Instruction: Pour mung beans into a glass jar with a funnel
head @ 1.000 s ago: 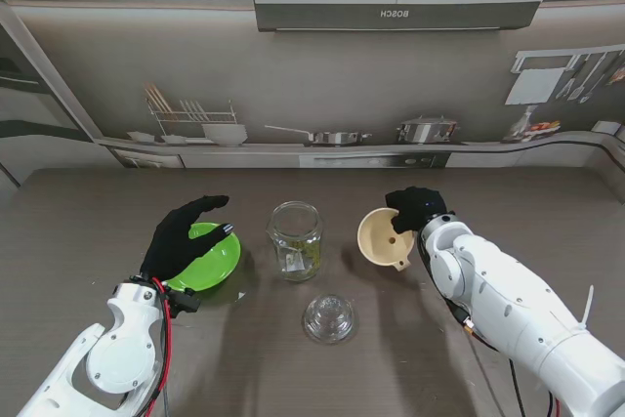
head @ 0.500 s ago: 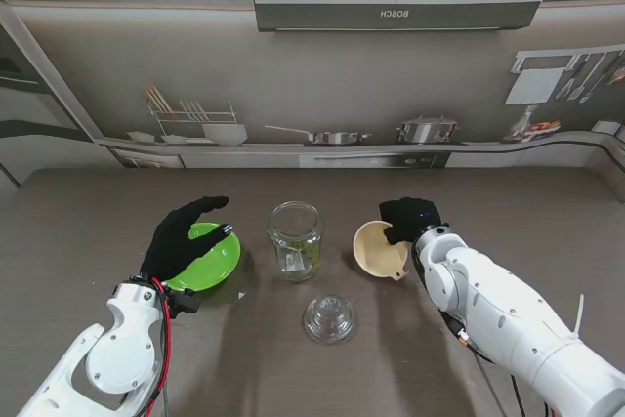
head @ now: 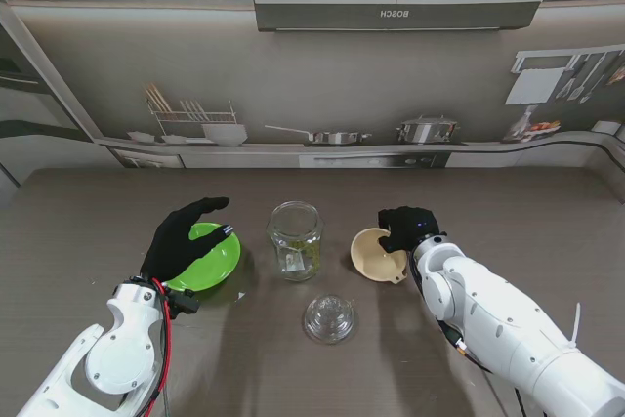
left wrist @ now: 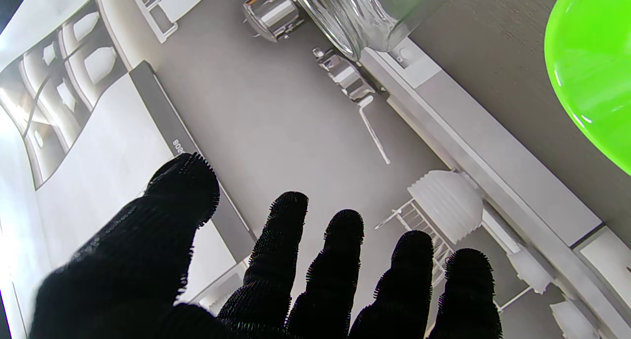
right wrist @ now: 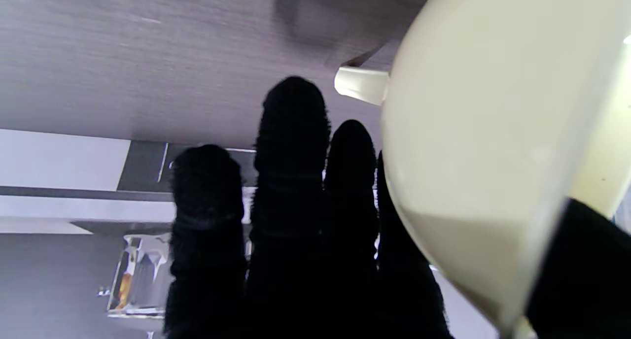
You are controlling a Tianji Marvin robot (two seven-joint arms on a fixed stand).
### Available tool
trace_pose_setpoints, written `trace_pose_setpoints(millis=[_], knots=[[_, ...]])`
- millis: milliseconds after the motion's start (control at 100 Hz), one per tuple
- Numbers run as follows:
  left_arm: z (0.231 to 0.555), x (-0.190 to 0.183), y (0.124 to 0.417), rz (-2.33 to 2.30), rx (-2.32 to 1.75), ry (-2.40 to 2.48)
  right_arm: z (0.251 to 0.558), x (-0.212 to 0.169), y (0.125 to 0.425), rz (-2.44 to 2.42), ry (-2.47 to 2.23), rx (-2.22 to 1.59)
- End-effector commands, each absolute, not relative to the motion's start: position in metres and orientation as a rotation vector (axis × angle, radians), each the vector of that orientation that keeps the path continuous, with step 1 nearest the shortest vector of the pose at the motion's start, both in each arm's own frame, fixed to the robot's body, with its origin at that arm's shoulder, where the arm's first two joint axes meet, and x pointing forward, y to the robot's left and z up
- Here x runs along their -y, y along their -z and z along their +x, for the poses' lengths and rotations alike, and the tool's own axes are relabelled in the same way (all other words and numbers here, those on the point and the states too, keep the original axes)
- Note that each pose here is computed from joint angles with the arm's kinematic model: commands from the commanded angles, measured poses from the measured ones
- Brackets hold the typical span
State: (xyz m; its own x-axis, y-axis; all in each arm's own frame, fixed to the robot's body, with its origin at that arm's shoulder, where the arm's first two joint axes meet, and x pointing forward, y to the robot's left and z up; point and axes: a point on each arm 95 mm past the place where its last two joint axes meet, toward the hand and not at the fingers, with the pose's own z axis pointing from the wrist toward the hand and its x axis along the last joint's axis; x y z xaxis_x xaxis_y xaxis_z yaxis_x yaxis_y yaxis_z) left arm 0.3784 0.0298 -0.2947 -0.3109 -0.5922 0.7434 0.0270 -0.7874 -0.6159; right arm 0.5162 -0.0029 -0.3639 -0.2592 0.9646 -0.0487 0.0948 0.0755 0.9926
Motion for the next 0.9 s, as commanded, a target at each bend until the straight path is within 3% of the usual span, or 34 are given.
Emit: trace_pose_setpoints(millis=[0, 510, 890], knots=[[0.377, -0.028, 0.296, -1.556, -0.733, 2.143, 0.514, 0.000, 0.366, 1.108, -1.285, -1.531], [0.377, -0.029, 0.297, -1.557, -0.741, 2.138, 0.513, 0.007, 0.354, 1.100, -1.238, -1.547], [0.377, -0.030, 0.297, -1.552, -0.741, 2.135, 0.496, 0.005, 0.320, 1.139, -1.334, -1.449]])
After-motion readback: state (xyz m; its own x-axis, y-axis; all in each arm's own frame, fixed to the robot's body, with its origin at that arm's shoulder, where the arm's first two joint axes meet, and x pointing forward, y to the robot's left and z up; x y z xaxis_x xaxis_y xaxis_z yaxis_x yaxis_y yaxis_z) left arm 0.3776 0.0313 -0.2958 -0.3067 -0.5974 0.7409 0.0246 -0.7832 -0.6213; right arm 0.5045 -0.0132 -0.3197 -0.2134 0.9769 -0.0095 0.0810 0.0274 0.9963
